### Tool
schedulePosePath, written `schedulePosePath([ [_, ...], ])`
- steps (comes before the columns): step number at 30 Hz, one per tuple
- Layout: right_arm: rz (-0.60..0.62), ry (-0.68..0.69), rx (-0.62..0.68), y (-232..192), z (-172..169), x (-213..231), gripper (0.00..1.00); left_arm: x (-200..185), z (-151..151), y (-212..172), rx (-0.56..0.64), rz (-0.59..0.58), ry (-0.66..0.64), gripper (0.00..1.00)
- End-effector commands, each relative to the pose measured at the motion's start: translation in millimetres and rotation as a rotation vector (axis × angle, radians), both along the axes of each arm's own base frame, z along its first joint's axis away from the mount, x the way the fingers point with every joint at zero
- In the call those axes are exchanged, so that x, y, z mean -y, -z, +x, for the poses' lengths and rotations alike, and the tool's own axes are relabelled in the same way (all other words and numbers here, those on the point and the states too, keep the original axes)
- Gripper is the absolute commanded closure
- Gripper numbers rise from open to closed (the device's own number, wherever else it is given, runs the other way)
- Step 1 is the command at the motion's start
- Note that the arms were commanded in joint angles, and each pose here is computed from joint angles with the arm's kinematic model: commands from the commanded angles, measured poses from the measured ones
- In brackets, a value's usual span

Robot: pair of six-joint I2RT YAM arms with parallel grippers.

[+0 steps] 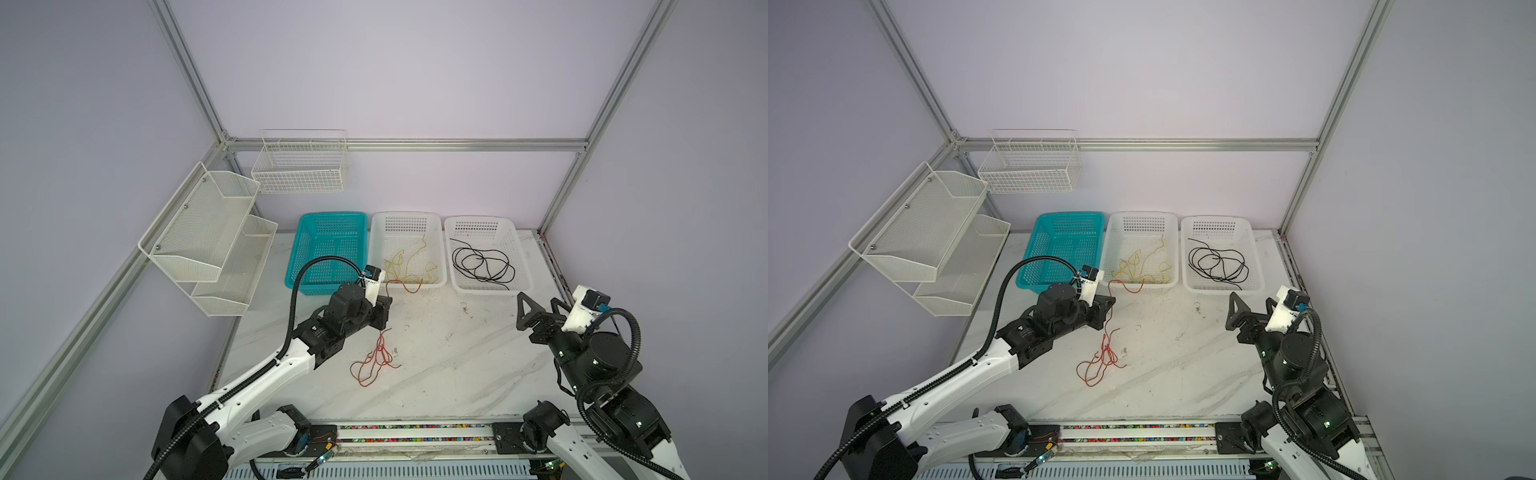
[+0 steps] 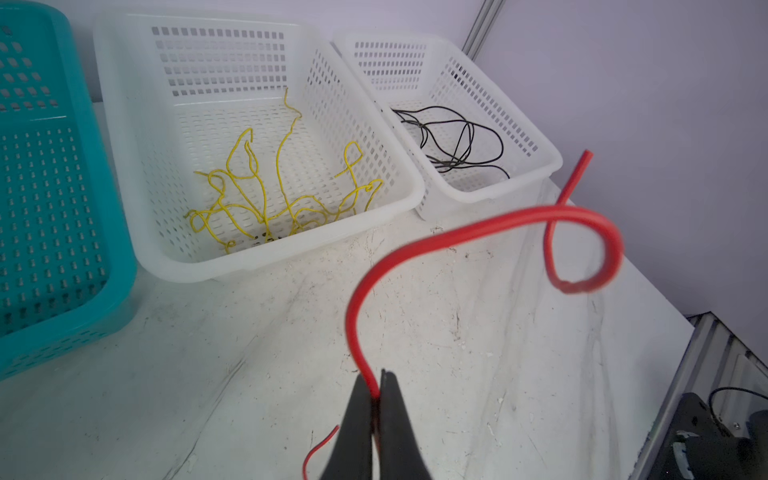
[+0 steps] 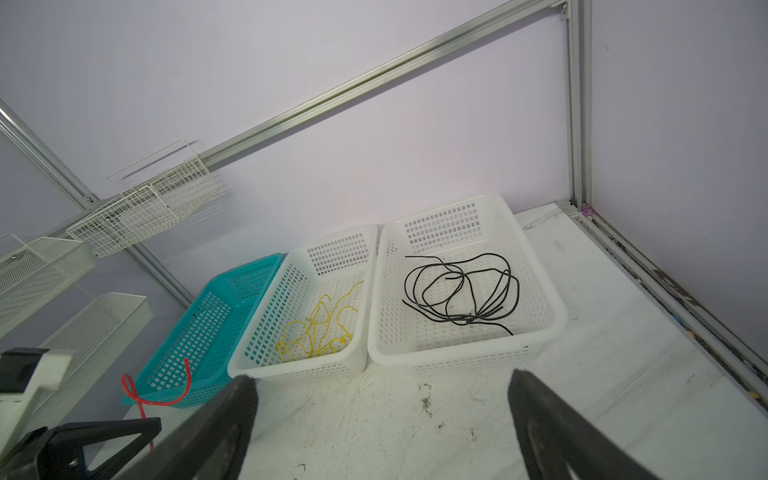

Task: Untangle the cables
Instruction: 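Lift the red wire end with the left gripper while the right reaches toward it, then close the right gripper on the red wire tangle below the left gripper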

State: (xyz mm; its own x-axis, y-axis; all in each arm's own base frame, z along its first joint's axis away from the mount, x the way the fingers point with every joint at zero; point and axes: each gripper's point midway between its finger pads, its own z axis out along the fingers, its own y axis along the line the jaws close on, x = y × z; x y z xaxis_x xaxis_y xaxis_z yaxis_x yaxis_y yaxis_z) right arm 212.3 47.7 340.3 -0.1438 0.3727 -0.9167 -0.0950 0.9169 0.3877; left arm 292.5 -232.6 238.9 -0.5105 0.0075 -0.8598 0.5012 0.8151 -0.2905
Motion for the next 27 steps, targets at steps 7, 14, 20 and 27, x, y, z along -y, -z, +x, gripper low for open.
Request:
schedulePosePath([
  [7, -0.055, -0.264, -0.047, -10.7, 12.9, -55.8, 0.07, 14.1, -26.6, -155.1, 0.284, -0.325, 0.093, 1.00],
  [14, 0.035, -0.424, -0.126, -1.4, 28.7, -98.8, 0.23, 13.5, -41.9, -193.0, 0.397, -0.396, 0.147, 1.00],
  [20, 0.086, -0.617, -0.137, 12.2, 12.2, -159.8, 0.30, 12.4, -41.2, -200.5, 0.437, -0.387, 0.144, 1.00],
  [27, -0.022, -0.722, -0.223, 59.0, -26.4, -239.8, 0.31, 12.2, -37.8, -191.6, 0.463, -0.361, 0.137, 1.00],
])
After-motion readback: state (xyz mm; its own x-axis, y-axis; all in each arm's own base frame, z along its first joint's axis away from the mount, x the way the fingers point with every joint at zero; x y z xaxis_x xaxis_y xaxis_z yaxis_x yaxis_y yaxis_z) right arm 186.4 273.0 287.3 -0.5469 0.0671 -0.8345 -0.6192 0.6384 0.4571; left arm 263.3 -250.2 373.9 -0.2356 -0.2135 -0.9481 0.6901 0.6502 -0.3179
